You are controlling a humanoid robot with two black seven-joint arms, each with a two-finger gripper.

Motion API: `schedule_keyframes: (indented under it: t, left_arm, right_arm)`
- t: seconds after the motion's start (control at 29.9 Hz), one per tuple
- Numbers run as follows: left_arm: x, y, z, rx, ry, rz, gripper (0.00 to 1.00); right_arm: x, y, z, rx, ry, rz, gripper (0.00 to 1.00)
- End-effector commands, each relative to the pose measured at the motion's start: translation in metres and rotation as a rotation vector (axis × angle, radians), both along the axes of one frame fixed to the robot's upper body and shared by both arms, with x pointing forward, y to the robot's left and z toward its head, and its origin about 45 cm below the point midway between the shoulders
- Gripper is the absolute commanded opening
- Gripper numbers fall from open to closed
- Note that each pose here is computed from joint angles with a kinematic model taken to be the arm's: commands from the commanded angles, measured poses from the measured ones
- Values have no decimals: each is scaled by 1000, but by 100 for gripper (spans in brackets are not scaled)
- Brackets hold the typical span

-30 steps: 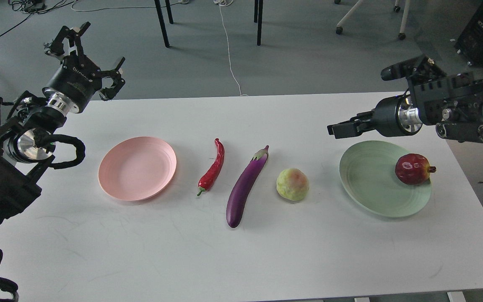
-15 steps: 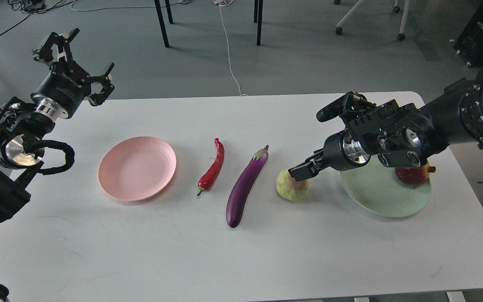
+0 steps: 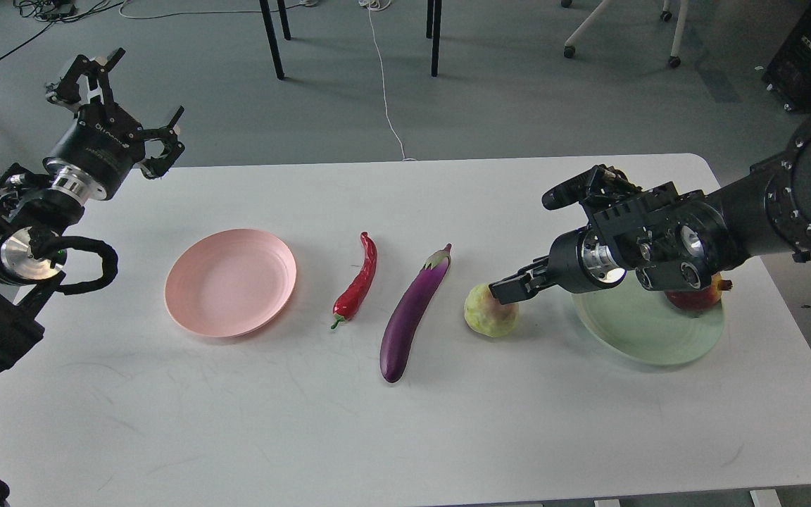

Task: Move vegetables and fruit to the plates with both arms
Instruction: 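Reach the right gripper to the pale peach and grasp it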

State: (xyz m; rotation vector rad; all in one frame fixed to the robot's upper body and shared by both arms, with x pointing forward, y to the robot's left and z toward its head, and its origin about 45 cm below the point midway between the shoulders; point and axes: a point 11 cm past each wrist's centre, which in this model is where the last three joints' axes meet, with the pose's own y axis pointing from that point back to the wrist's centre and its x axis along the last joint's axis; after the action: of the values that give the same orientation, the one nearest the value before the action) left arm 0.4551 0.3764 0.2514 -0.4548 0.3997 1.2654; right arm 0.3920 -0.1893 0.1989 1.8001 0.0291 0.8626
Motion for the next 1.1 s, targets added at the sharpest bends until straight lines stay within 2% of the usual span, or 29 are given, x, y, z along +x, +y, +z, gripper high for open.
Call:
schedule_keyframes:
  t: [0.0,0.53,0.77,0.84,1.0,1.07]
  left_arm:
    - [0,0,0,2,1,0,98]
    - [-2,1,-7,1,15,6,98]
    - [-3,7,-9,8,22,19,98]
    - [-3,10,-10,9,25,28,98]
    - [-4,12,-12,12,30,34,98]
    - [-4,12,-12,12,30,34,98]
  right_arm:
    - [-1,14,2,46,2,5,93]
    - [-19,6,-28,37,74,-1,93]
    - [-19,4,-35,39,76,-7,92]
    - [-18,3,-35,38,71,-7,86]
    - [-16,4,-33,34,65,-1,62]
    - [-17,4,-33,29,66,12,57]
